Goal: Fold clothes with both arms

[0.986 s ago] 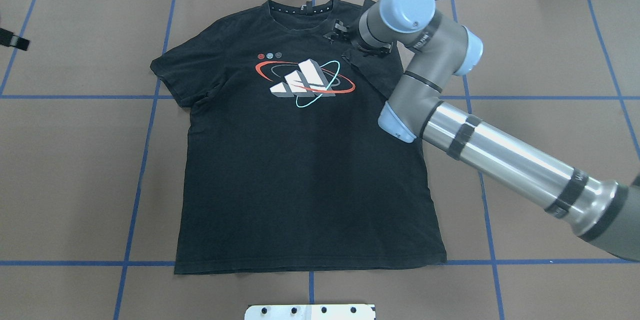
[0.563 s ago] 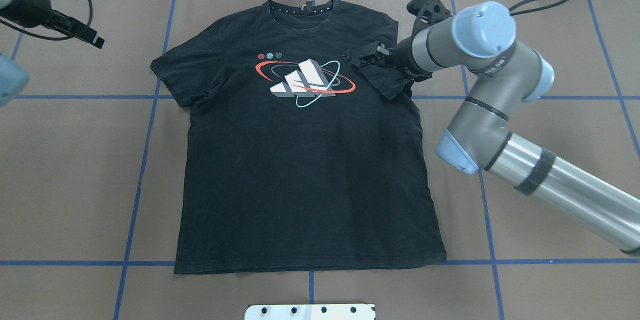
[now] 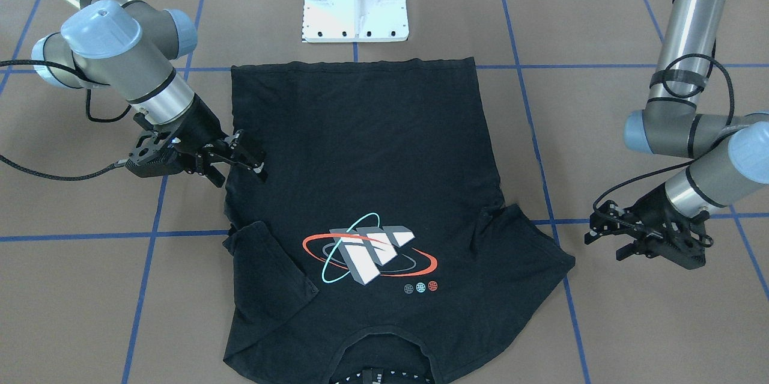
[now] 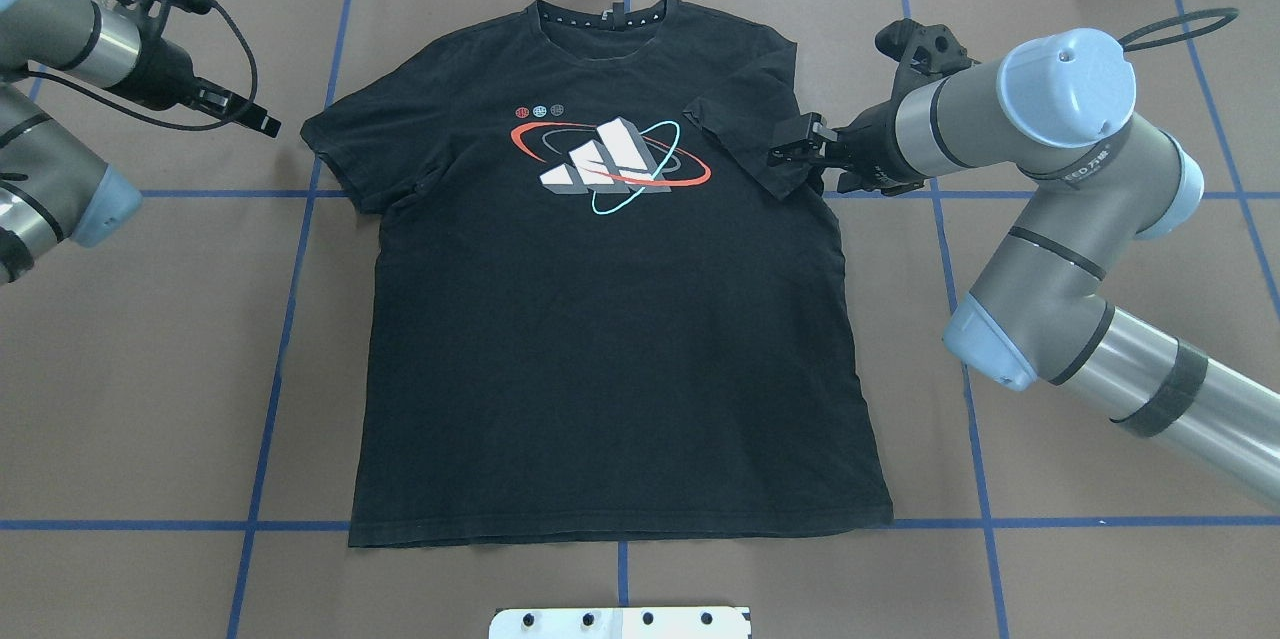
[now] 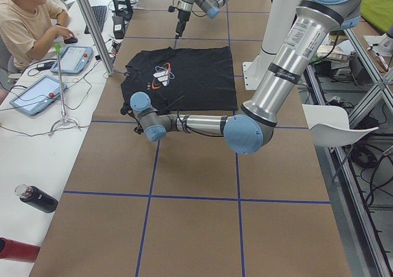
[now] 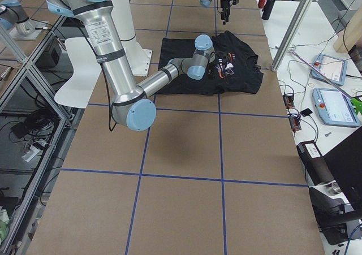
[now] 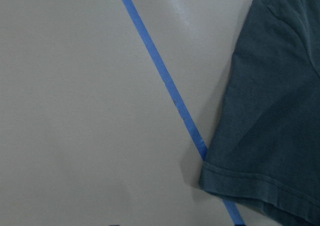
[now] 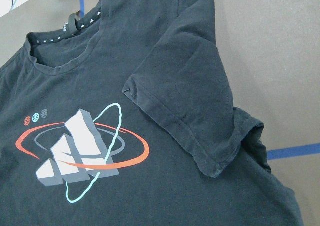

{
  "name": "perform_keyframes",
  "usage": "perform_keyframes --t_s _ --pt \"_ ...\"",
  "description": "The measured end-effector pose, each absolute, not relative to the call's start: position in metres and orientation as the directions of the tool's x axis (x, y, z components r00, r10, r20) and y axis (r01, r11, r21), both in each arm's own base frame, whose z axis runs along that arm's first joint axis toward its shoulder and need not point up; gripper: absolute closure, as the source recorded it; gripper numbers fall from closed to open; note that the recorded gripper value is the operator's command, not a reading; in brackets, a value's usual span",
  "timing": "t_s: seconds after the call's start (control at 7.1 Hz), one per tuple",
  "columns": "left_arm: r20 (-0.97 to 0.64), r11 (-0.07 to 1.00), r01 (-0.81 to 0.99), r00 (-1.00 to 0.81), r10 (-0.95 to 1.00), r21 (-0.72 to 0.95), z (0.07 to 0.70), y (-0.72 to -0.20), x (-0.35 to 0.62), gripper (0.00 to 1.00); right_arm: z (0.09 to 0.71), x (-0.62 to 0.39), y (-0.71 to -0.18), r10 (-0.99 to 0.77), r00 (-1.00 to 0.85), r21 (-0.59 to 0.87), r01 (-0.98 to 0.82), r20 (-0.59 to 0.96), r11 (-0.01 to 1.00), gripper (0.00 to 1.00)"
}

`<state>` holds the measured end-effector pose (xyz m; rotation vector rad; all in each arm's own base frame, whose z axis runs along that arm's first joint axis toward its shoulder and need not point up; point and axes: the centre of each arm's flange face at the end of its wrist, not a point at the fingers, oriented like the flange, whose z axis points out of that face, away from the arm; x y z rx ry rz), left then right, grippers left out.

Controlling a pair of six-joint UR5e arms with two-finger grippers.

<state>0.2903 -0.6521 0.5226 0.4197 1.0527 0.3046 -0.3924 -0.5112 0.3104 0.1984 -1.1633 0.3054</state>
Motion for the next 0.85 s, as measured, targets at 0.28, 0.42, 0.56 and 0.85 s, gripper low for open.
perform_keyframes --t_s 0.28,0.42,0.56,0.85 --pt "-0.786 0.887 -0.032 0.45 0.425 0.461 0.517 -0.655 0.305 0.47 0.314 -0.393 -0.512 0.137 0.369 -0.003 -0.342 0.919 0.94 0.0" --pt "-0.791 0.892 -0.028 0.448 0.416 0.452 0.515 -0.658 0.309 0.47 0.315 -0.394 -0.512 0.138 0.371 -0.002 -0.344 0.919 0.939 0.0" --pt "-0.795 0.895 -0.028 0.449 0.409 0.445 0.515 -0.66 0.312 0.47 0.315 -0.395 -0.513 0.138 0.372 0.001 -0.349 0.918 0.937 0.0" --pt "-0.797 0.901 -0.035 0.451 0.401 0.433 0.516 -0.665 0.321 0.51 0.316 -0.395 -0.513 0.14 0.375 0.004 -0.356 0.917 0.934 0.0"
